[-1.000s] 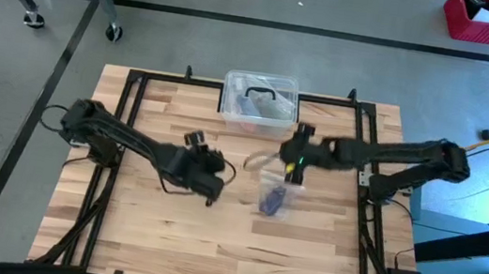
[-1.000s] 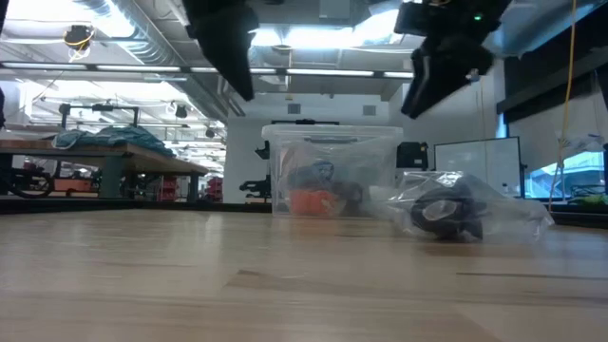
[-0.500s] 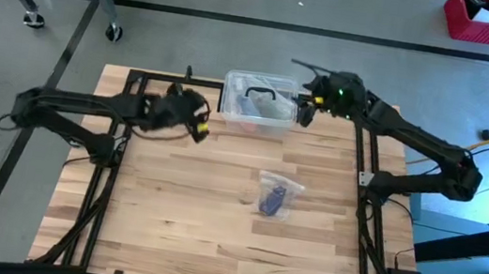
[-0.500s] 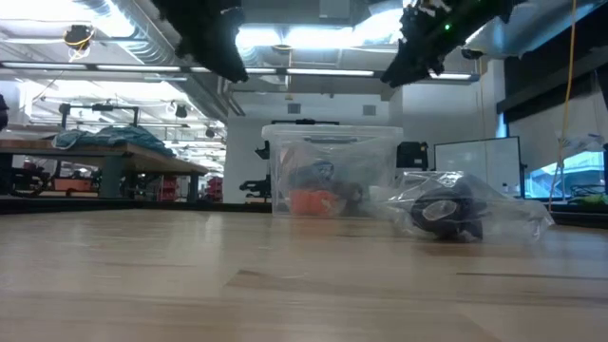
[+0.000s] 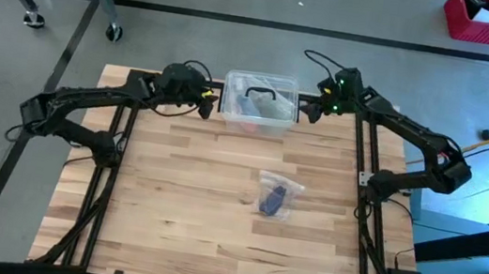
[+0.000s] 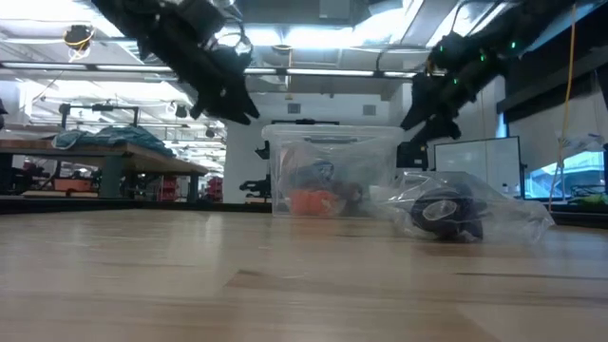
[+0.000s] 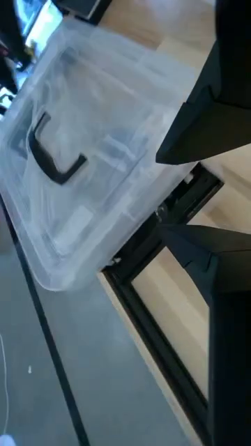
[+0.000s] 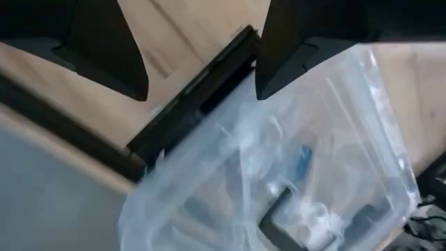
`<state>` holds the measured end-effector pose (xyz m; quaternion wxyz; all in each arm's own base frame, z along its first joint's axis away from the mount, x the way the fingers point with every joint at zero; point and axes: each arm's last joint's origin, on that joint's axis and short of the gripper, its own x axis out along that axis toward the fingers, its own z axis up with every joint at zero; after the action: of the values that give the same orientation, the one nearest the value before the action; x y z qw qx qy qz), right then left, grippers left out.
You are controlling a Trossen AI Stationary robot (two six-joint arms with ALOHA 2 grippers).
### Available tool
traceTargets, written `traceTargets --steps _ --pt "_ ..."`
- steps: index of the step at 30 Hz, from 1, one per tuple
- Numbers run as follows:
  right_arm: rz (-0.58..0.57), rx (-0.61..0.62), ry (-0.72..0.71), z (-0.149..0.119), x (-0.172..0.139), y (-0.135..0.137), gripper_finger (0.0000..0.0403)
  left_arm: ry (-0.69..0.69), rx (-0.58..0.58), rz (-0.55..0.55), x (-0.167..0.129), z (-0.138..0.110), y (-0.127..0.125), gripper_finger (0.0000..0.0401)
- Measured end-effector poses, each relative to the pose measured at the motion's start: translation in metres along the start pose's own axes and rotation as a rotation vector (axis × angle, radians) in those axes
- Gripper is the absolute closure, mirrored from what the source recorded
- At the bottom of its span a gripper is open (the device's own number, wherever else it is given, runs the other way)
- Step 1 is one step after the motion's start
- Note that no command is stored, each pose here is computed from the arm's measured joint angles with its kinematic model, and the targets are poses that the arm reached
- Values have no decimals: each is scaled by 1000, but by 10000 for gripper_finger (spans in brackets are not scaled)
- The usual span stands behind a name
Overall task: Roll bandage
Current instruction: Open the transparent bin
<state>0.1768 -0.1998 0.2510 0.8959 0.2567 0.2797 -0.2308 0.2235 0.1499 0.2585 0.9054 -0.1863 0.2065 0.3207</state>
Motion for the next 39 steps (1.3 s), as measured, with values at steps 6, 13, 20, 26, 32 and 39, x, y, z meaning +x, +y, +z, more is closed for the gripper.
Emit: traceTargets --steps 6,13,20,26,32,39 --pt "127 29 14 -10 13 -3 136 -68 -57 -53 17 -8 4 258" --pt "133 28 -20 -6 9 -2 136 -68 -47 -75 23 -11 5 258" --pt "202 74 -35 -4 5 4 136 -90 -76 -38 19 -5 17 258" --pt "199 80 -39 -3 17 10 136 -43 -107 -14 33 -13 24 258" --pt "189 69 4 -8 32 17 136 -36 -73 -71 39 -15 18 258" --pt "195 50 -16 -6 27 19 136 -38 -37 -105 36 -15 10 258"
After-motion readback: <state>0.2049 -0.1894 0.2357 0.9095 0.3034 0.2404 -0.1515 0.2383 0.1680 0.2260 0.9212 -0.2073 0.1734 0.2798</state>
